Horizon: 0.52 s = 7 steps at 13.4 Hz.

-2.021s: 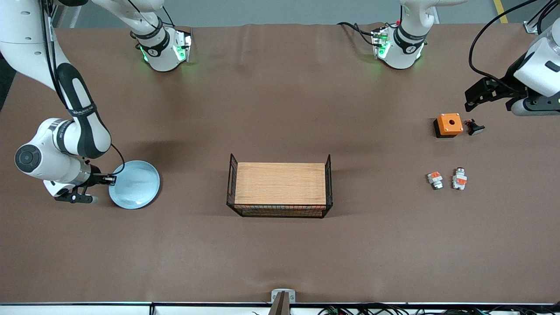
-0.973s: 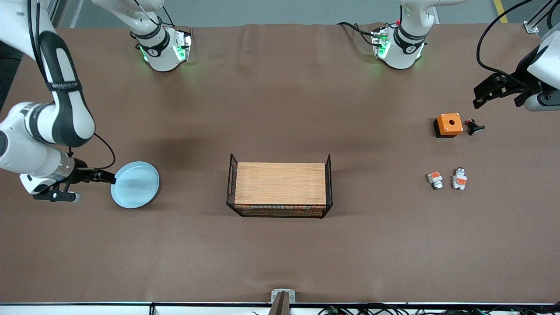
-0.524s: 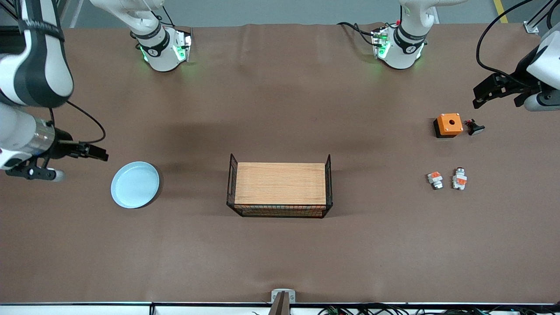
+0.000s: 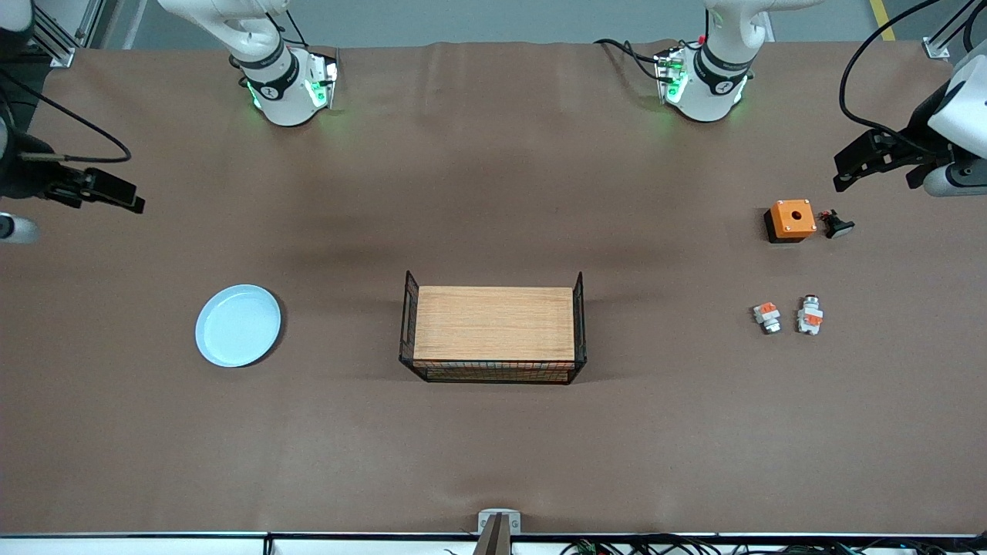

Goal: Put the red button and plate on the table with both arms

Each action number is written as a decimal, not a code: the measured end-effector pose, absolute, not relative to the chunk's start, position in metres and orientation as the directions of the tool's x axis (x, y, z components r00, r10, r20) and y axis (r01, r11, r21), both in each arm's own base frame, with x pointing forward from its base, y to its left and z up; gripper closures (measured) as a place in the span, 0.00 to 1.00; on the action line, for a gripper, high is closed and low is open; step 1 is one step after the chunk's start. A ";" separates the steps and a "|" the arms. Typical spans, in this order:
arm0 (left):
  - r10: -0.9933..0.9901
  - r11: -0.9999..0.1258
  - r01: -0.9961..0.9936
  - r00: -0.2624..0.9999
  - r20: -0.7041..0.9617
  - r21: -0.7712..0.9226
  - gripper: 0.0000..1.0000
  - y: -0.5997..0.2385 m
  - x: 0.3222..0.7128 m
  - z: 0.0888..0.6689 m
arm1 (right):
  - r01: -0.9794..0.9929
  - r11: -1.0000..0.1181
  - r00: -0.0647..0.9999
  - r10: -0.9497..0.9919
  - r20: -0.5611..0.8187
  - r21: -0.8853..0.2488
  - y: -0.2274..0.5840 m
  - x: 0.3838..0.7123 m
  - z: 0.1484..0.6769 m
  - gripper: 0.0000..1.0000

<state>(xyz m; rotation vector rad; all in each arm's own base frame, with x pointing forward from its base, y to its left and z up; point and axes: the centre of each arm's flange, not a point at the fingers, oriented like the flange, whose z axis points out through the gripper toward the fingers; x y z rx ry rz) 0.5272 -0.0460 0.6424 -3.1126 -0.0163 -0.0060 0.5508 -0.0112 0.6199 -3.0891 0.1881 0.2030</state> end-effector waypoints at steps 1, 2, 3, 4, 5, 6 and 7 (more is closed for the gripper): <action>0.010 -1.000 0.010 1.000 0.004 -0.029 0.00 -0.046 0.527 0.642 | -0.124 -0.992 0.986 -0.119 -0.119 -0.033 -0.012 0.551 0.627 0.00; 0.010 -1.000 0.010 1.000 0.006 -0.029 0.00 -0.046 0.527 0.643 | -0.125 -0.992 0.987 -0.121 -0.103 -0.035 -0.013 0.550 0.633 0.00; 0.010 -1.000 0.010 1.000 0.012 -0.028 0.00 -0.046 0.528 0.643 | -0.126 -0.991 0.989 -0.122 -0.086 -0.036 -0.013 0.549 0.640 0.00; 0.010 -1.000 0.010 1.000 0.016 -0.028 0.00 -0.046 0.529 0.643 | -0.127 -0.991 0.990 -0.124 -0.074 -0.038 -0.014 0.547 0.645 0.00; 0.010 -1.000 0.010 1.000 0.017 -0.028 0.00 -0.046 0.529 0.643 | -0.128 -0.991 0.990 -0.125 -0.066 -0.037 -0.015 0.545 0.649 0.00; 0.010 -1.000 0.010 1.000 0.017 -0.027 0.00 -0.046 0.530 0.642 | -0.129 -0.991 0.990 -0.127 -0.061 -0.033 -0.016 0.544 0.651 0.00; 0.009 -1.000 0.009 1.000 0.018 -0.027 0.00 -0.046 0.530 0.642 | -0.129 -0.991 0.990 -0.128 -0.058 -0.029 -0.016 0.544 0.653 0.00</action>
